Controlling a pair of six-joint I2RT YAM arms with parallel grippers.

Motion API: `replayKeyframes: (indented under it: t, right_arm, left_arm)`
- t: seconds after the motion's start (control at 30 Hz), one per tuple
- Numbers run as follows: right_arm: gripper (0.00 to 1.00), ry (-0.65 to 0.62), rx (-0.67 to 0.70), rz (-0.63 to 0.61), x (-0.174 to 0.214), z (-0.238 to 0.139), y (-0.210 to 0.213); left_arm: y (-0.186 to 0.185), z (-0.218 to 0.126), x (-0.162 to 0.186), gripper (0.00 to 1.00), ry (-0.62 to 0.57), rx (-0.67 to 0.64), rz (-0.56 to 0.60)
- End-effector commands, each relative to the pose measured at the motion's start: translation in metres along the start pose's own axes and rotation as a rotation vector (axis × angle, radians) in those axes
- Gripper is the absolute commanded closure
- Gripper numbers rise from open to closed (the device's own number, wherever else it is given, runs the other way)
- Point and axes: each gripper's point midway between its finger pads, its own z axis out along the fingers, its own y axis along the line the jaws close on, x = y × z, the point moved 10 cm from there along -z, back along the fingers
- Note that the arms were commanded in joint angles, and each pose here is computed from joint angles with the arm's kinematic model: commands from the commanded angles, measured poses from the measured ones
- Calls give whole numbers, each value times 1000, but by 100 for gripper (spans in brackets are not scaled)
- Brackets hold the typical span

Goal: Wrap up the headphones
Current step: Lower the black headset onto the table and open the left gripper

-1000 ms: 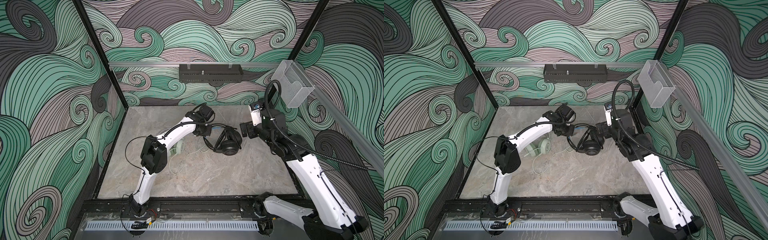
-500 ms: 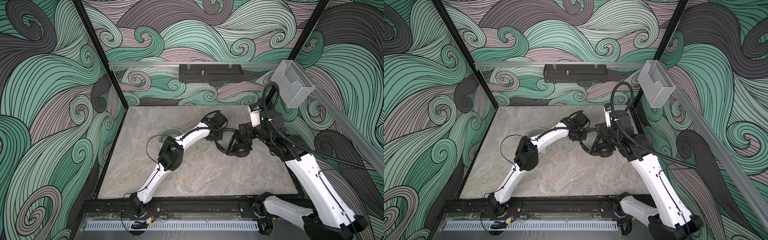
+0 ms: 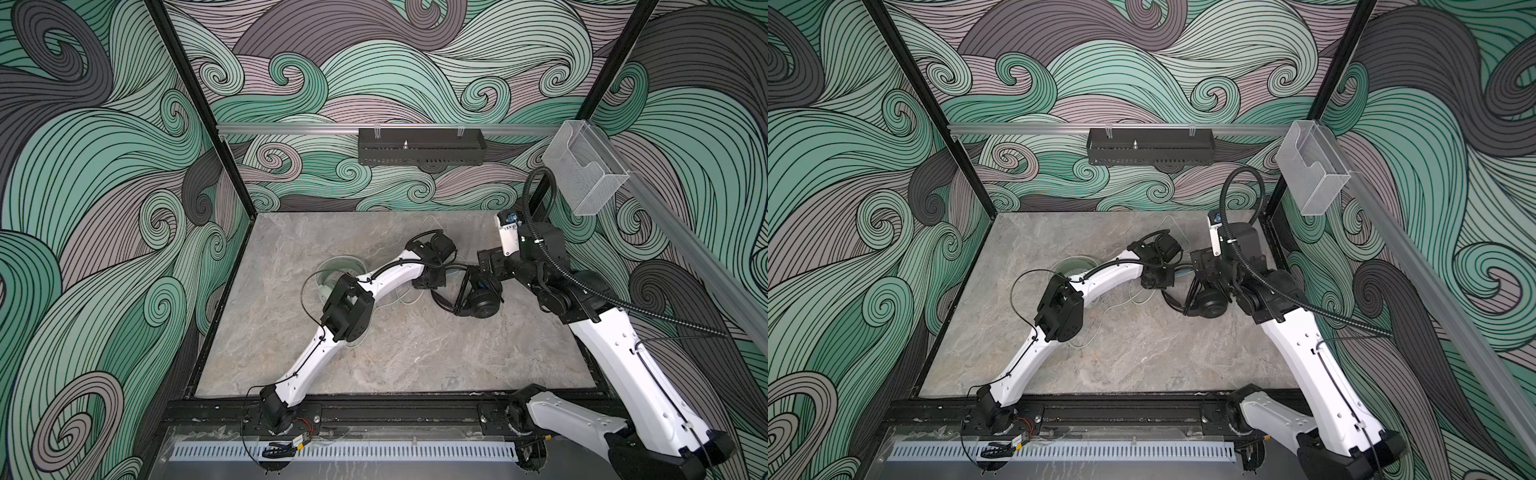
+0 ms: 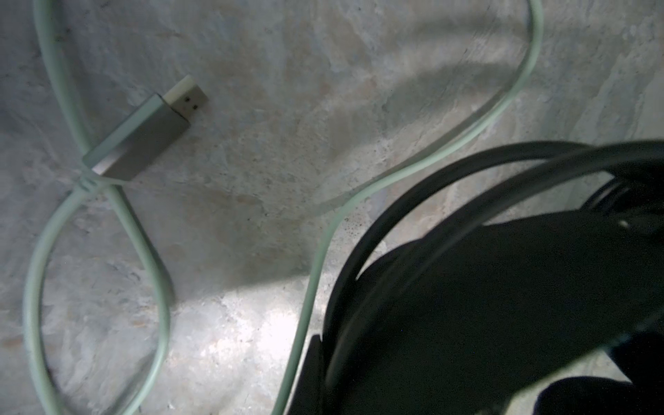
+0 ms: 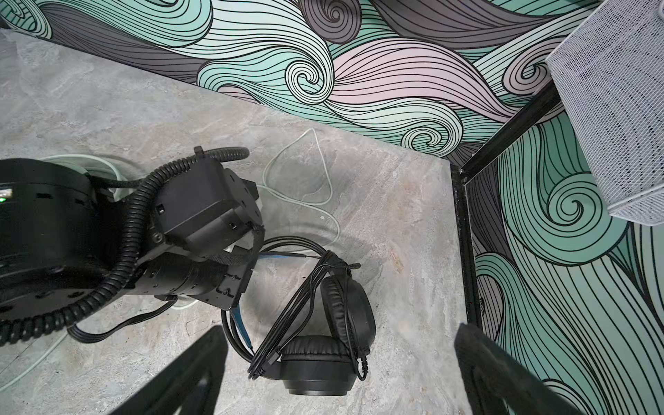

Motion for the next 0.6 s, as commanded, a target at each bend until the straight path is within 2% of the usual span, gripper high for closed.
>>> replayKeyframes:
  t: [0.0, 0.33, 0.57]
  right_arm:
    - [0, -5, 14, 15, 2, -4, -3]
    - [1, -6, 4, 14, 0, -3, -1]
    - [0, -7, -2, 9, 0, -4, 1]
  left_arm:
    - [-11, -7, 3, 100, 5, 43, -40]
    - [-13, 4, 19, 98, 49, 37, -24]
    - [-15, 11, 25, 90, 78, 63, -20]
